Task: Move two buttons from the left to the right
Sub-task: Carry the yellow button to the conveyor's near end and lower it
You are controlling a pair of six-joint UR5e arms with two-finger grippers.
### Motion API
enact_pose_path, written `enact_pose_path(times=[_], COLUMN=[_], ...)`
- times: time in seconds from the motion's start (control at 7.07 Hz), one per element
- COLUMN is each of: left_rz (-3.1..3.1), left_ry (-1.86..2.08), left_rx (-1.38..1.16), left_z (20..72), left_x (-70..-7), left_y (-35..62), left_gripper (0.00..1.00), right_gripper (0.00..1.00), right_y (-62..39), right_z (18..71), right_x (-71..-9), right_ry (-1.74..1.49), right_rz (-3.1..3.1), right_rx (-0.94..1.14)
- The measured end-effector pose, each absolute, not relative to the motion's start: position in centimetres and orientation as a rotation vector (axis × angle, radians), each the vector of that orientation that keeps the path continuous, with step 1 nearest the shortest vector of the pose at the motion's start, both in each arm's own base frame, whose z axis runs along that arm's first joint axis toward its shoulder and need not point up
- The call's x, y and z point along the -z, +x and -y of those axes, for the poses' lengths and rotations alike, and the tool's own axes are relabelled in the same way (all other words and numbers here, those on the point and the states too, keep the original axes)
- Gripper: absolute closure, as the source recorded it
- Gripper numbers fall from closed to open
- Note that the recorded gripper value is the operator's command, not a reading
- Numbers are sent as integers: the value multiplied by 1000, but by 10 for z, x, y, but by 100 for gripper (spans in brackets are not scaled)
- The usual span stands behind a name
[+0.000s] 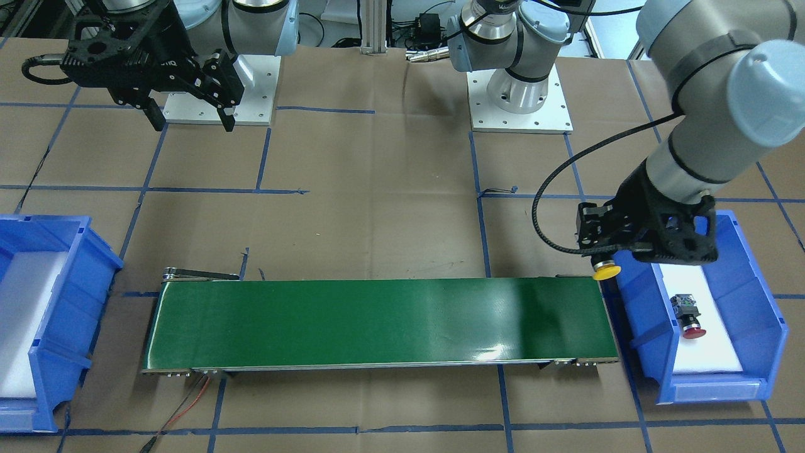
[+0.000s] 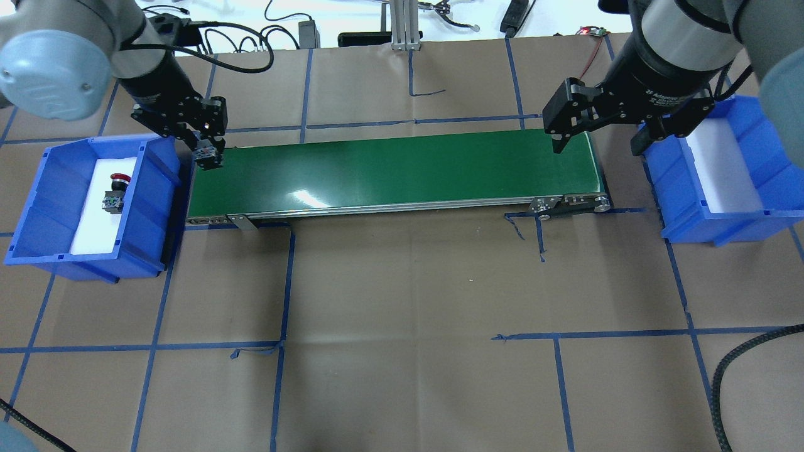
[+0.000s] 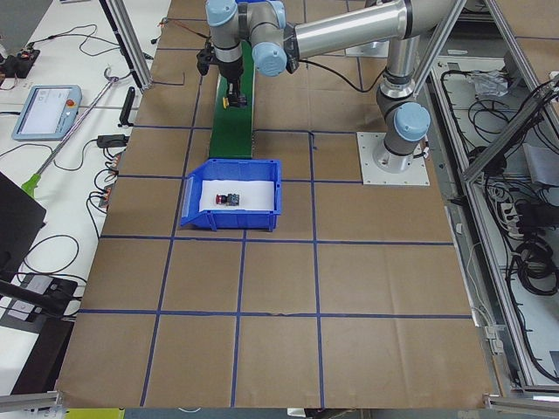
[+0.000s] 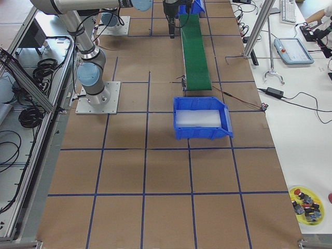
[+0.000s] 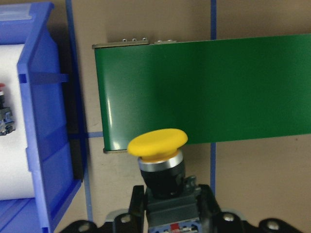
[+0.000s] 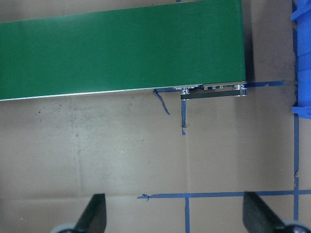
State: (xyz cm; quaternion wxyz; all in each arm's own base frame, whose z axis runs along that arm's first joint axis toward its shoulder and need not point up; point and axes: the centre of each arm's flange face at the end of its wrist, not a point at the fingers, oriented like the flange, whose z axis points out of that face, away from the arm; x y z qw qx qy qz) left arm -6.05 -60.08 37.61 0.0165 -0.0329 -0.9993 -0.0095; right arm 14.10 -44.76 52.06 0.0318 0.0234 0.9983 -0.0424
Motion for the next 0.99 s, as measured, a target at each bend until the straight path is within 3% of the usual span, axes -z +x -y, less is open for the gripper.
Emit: enact_pose_path(times=[0.57, 0.71, 0.85, 0.99], left_rz=[3109, 3108, 3108, 3108], left_ry=[-223, -222, -210, -194], left_rx=[22, 35, 44, 48], left_z=[631, 629, 625, 622], left_x=[-294, -281, -271, -264], left_y=[-67, -68, -68, -69], left_gripper=[97, 89, 43, 8], right_gripper=[0, 0, 0, 0], right_y=[141, 141, 141, 141], right_z=[449, 450, 451, 452], right_x=[-516, -515, -514, -513], right_ry=[72, 72, 73, 70], right_rz=[-3076, -3074, -3073, -3072], right_rx=[108, 102, 100, 99])
